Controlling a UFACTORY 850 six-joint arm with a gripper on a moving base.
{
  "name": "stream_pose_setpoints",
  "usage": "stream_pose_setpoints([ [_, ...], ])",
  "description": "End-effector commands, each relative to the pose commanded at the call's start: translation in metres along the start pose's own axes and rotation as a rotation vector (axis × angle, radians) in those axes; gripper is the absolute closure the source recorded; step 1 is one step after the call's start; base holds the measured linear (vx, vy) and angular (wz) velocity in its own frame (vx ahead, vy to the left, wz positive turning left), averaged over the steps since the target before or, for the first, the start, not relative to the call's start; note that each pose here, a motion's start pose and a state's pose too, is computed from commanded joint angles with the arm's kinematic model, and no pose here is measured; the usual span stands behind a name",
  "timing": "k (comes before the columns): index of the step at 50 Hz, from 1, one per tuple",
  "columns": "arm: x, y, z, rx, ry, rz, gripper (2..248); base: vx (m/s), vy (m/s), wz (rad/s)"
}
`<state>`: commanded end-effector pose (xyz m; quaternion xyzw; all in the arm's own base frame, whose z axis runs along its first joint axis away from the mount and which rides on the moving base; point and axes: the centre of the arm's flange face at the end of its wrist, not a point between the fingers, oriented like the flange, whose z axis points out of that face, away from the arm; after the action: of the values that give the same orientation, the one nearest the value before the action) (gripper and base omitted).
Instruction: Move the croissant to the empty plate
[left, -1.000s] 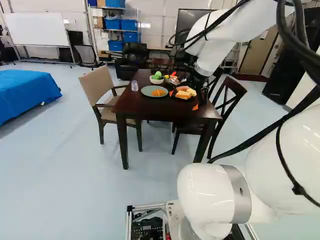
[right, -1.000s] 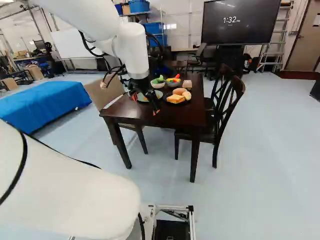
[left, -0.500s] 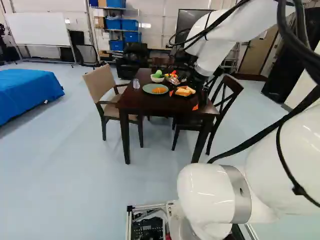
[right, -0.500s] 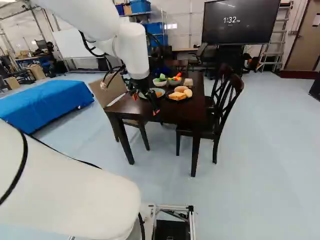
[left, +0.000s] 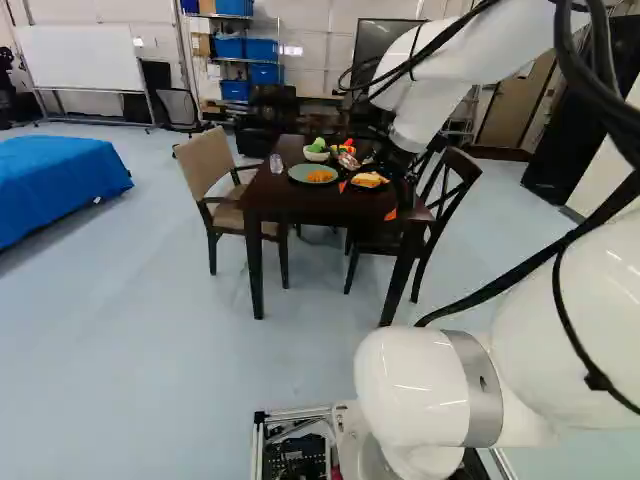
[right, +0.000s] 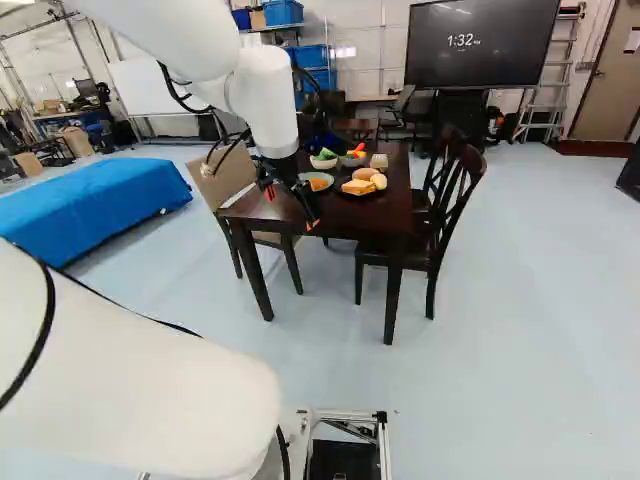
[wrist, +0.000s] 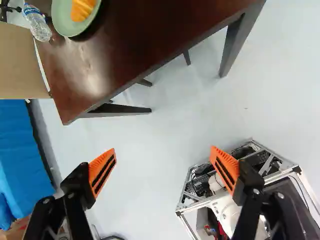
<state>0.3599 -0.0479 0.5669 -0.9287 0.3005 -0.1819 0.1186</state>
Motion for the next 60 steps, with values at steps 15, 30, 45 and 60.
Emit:
stream_pose_setpoints([
  [15,0.0,0.0,0.0,0.0,0.0,0.0,3,-0.086,0.026,0.004],
  [30,0.0,0.0,0.0,0.0,0.0,0.0,3,-0.083,0.024,0.003],
  [45,0.0,0.0,0.0,0.0,0.0,0.0,3,-0.082,0.023,0.003],
  [60,0.0,0.0,0.0,0.0,0.0,0.0,3,-0.007,0.001,0.002],
])
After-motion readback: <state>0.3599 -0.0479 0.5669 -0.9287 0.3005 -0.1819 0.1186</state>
